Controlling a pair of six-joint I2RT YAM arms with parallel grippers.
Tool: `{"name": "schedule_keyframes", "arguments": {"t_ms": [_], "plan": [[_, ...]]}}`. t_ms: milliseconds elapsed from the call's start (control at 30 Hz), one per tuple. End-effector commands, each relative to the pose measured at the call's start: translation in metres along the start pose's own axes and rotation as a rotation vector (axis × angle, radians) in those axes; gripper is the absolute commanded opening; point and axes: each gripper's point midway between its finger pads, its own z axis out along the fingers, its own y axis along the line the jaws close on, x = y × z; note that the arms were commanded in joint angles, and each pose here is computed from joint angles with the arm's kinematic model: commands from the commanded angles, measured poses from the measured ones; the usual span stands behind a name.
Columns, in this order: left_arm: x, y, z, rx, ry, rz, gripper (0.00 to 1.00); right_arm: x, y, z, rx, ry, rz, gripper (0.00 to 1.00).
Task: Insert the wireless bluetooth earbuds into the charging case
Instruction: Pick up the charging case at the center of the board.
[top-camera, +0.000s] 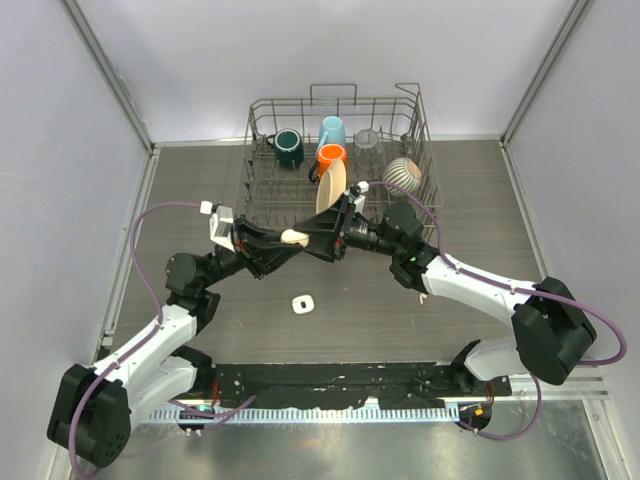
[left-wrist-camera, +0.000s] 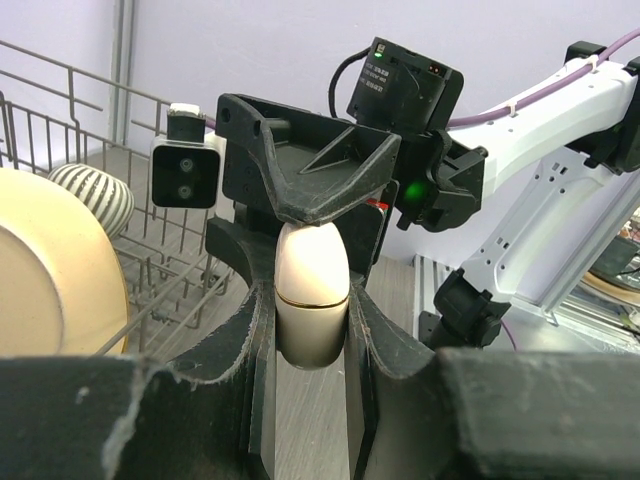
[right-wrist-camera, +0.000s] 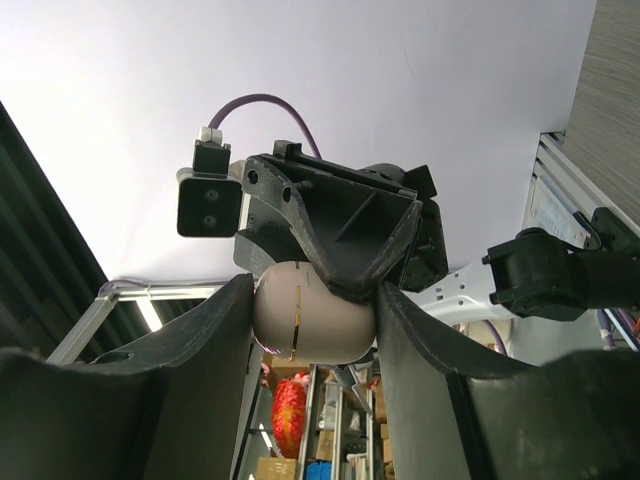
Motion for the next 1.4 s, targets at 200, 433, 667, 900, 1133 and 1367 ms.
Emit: {"name": "schedule_keyframes", "arguments": {"t_ms": [200, 433, 667, 900, 1133, 1367], "plan": [[-0.021, -0.001, 0.003, 0.004, -0.091, 0.025, 0.27, 0.008, 0.019, 0.000, -0.082, 0.028, -0.042, 0.01], [-0.026, 0.001, 0.004, -0.007, -0.123, 0.021, 0.29, 0.008, 0.013, 0.001, -0.070, 0.018, -0.025, 0.01], [-0.027, 0.000, 0.004, -0.004, -0.136, 0.012, 0.27, 0.009, 0.009, 0.003, -0.063, 0.015, -0.014, 0.01], [-0.028, 0.000, 0.003, -0.006, -0.157, 0.012, 0.00, 0.012, 0.006, 0.004, -0.062, 0.018, -0.063, 0.10], [-0.026, -0.023, -0.014, 0.086, -0.251, 0.176, 0.00, 0.002, 0.015, -0.006, 0.028, -0.044, -0.317, 0.67], [-0.024, -0.026, -0.026, 0.055, -0.286, 0.193, 0.00, -0.009, 0.043, -0.028, 0.101, -0.114, -0.606, 0.71]]}}
